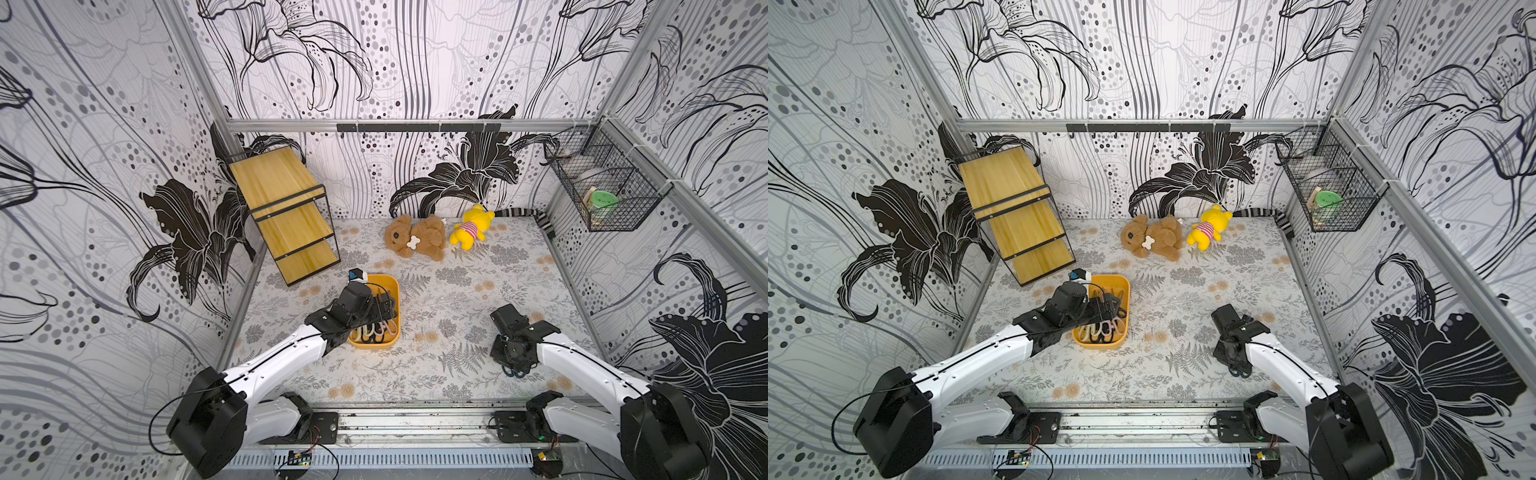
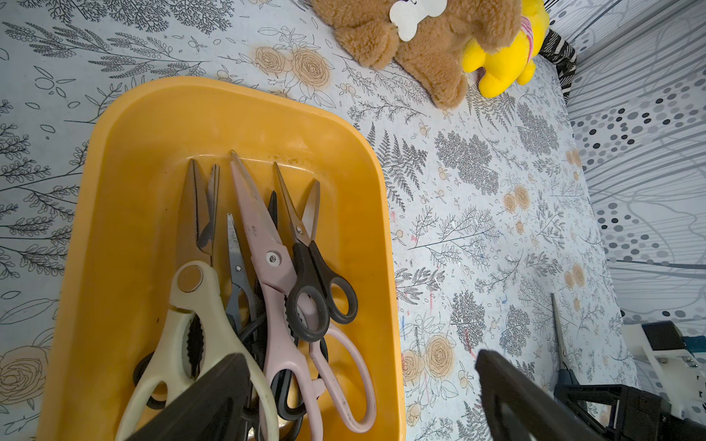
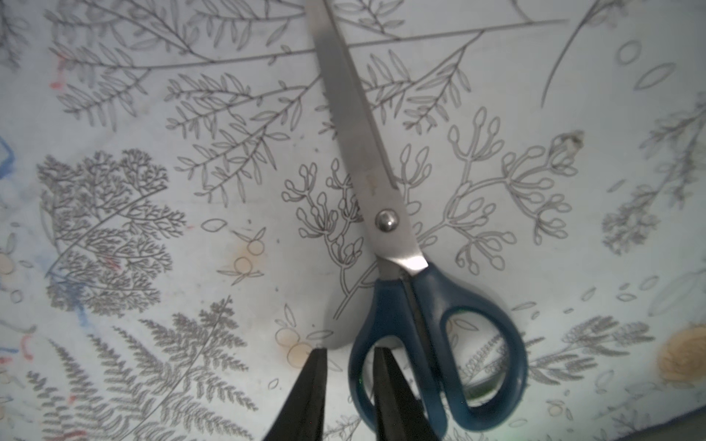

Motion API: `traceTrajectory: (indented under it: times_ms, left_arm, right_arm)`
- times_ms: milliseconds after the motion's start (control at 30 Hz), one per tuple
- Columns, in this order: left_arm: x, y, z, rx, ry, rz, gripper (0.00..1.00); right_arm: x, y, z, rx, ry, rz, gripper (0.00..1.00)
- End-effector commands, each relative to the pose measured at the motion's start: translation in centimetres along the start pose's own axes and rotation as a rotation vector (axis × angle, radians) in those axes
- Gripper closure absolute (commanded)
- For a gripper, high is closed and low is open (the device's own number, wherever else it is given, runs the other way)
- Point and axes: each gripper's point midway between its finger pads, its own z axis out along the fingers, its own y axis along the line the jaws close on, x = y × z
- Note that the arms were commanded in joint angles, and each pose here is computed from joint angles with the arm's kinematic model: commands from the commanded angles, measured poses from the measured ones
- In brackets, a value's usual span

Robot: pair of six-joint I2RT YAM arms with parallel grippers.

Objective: Put the scissors into the storage box
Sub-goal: Pick up the scissors from the center of the board.

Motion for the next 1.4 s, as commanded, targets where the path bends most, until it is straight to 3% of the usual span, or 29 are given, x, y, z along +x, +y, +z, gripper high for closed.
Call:
traceTrajectory:
  times_ms: [0,300,567,700,1133,1367]
  left_arm:
    - [-1.0,-0.5,-0.7,0.005,-0.041,0.019,0.03]
    - [-1.4,-0.6,-0.7,-0.001,-0.049,0.016,0.03]
    - [-1.8,-0.3,-0.8,-0.022,-0.068,0.012,0.03]
    - [-1.7,0.0,-0.8,-0.030,-0.072,0.008,0.03]
    - [-3.0,1.9,-1.6,-0.066,-0.163,-0.074,0.03]
    - [-3.7,5.3,-2.3,-0.064,-0.198,-0.218,0.03]
  right_arm:
    - [0.1,-0.2,0.7,0.016,0.012,0.011,0.74]
    - [0.1,-0.4,1.5,0.037,0.009,0.002,0.80]
    - [-0.3,-0.1,1.4,0.029,-0.007,-0.019,1.00]
    - [-1.2,0.8,0.6,0.005,-0.030,-0.028,1.00]
    - [-7.5,8.2,-5.6,-0.204,-0.185,-0.087,1.00]
    - [-9.3,16.1,-9.4,-0.314,-0.247,-0.230,1.00]
